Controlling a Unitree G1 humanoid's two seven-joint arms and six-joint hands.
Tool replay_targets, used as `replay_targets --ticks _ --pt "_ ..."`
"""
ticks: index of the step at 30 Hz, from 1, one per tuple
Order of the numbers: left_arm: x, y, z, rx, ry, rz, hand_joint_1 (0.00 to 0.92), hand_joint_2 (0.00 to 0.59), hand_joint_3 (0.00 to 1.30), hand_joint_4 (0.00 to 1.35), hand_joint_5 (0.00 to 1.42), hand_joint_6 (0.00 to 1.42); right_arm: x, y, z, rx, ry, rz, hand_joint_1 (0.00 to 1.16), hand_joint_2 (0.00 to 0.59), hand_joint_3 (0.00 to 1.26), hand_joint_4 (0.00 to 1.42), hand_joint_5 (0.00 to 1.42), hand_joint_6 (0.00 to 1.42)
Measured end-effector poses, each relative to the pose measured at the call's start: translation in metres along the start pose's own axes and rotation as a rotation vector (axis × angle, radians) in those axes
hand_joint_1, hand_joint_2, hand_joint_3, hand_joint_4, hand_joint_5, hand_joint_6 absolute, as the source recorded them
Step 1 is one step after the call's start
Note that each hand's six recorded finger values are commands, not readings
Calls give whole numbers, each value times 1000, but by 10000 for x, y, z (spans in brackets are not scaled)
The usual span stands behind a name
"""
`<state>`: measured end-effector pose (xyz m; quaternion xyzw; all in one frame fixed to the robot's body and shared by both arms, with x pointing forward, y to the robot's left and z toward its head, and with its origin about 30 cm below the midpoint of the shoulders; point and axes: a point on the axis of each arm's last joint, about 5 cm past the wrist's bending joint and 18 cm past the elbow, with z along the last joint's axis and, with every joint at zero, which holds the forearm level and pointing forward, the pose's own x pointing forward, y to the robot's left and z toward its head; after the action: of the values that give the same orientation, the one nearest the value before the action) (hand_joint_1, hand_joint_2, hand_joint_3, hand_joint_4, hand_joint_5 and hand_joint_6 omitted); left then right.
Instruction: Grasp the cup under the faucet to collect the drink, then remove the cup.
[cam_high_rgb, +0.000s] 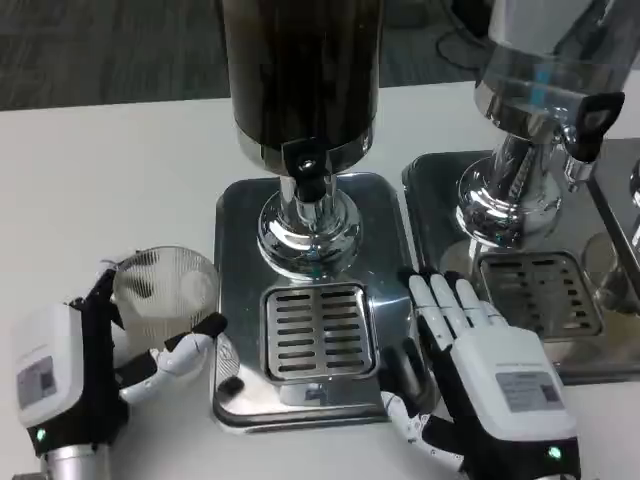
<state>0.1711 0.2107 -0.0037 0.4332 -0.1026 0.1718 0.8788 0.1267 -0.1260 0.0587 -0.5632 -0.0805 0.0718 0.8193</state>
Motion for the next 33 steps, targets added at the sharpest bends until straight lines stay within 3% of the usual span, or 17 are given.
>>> replay_targets --ticks 11,33 --pt "-32 -3 -8 5 3 21 451 89 540 688 911 1113 -7 0 -6 -2 -1 5 368 419 25 0 0 99" --pt "-52 -34 14 22 -20 58 499 99 571 699 933 1116 -5 -17 -17 1 7 -4 350 426 15 0 0 98"
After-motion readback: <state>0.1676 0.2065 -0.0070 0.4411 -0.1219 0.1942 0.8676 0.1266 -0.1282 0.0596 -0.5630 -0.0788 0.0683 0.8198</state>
